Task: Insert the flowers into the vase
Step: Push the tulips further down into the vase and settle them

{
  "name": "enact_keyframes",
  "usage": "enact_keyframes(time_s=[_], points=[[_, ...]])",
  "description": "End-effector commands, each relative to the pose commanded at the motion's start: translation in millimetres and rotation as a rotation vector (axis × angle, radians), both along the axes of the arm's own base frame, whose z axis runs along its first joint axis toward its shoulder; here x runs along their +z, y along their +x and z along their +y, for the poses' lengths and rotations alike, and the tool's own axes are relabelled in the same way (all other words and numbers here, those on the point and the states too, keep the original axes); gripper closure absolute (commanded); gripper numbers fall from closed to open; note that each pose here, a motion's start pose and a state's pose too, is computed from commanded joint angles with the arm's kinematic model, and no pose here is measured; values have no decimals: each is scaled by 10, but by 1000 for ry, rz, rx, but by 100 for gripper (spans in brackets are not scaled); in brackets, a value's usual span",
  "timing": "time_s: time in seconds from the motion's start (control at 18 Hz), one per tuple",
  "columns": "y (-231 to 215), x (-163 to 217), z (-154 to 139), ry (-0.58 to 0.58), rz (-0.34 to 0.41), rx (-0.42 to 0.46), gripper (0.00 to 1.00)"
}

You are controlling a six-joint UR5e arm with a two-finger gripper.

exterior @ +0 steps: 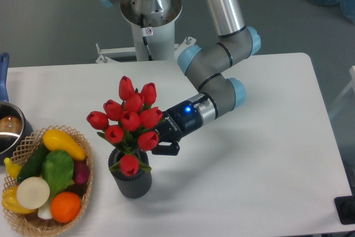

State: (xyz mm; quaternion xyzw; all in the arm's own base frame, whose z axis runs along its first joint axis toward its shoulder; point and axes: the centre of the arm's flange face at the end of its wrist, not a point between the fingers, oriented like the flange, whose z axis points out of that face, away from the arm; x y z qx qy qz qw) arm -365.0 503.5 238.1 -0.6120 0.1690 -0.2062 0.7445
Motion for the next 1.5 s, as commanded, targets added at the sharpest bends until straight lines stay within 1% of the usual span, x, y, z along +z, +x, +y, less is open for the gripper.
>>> enact_keyframes(time_s=[0.11, 0.39, 0.67, 1.06, 1.28, 1.5], points=[[18, -26, -1, 6, 10, 2, 88], [26, -118, -6, -1, 0, 3, 88], [19, -201, -43, -4, -2, 12, 85], [27, -201, -37, -4, -2, 11, 85], [11, -189, -27, -2, 2, 11, 81], [-15, -223, -1, 3, 13, 11, 81]])
